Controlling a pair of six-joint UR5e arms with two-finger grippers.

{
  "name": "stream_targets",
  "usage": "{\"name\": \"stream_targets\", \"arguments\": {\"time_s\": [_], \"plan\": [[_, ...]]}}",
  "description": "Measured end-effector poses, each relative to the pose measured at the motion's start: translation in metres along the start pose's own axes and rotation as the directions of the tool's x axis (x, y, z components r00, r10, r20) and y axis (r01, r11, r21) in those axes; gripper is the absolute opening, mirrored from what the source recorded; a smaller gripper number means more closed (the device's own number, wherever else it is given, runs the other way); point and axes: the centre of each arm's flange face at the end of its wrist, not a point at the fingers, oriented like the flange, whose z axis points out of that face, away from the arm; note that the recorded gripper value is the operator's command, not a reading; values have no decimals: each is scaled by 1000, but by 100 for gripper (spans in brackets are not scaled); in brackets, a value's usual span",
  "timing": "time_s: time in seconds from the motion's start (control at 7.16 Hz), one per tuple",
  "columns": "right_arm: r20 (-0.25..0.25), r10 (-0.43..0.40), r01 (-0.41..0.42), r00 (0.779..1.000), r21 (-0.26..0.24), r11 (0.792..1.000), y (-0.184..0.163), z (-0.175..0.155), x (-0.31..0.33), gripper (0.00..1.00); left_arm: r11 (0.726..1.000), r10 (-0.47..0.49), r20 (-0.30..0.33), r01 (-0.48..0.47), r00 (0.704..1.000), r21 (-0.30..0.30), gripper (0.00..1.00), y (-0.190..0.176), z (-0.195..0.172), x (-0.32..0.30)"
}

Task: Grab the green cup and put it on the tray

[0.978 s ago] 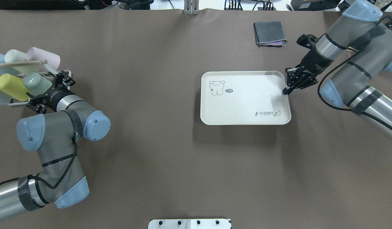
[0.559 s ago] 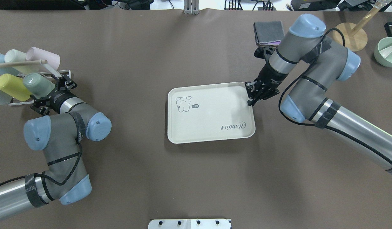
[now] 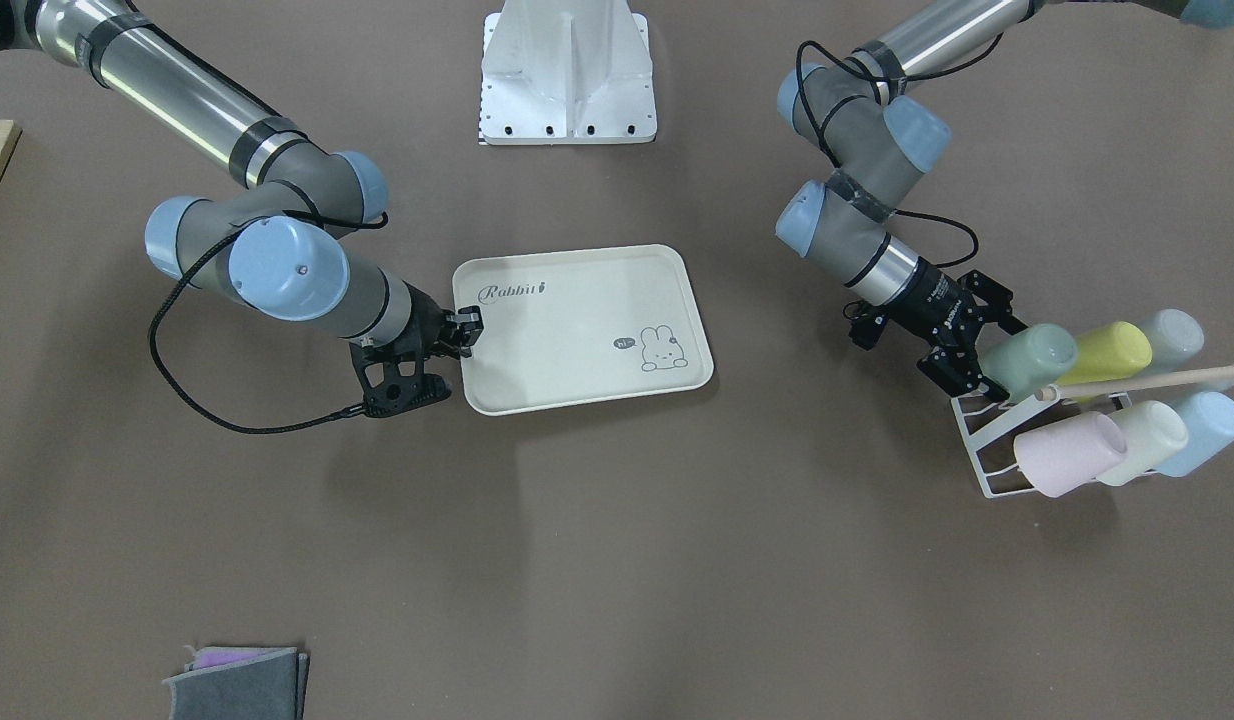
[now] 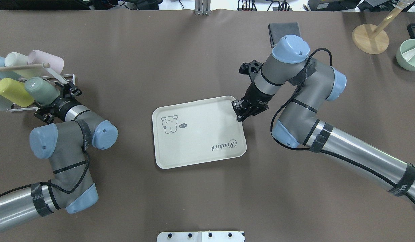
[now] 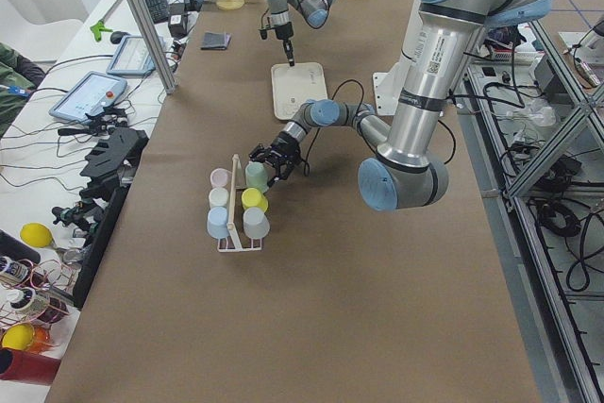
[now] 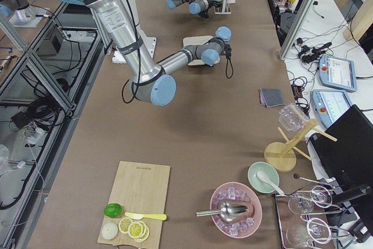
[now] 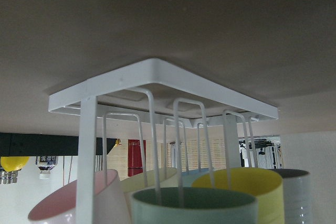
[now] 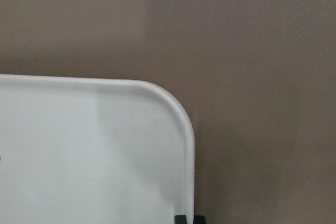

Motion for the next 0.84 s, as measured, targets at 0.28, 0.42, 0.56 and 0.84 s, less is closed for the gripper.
{"name": "stream_targets", "arguments": {"time_s": [0.28, 0.42, 0.56, 0.84], "plan": [[6, 7, -8, 1000, 11, 1000, 1, 1, -11, 0, 1000, 4, 0, -4, 1000, -6, 97, -3, 3, 1], [6, 20, -20, 1000, 13, 1000, 2, 2, -15, 0, 1000, 4, 4, -4, 1000, -10, 97, -5, 5, 0], [3, 41, -41, 999, 17, 999, 2, 3, -15, 0, 1000, 2, 8, -2, 1000, -11, 97, -7, 7, 0], [-7, 90, -90, 996, 27, 996, 2, 5, -9, 0, 1000, 2, 11, -1, 1000, -11, 79, -9, 8, -1]]}}
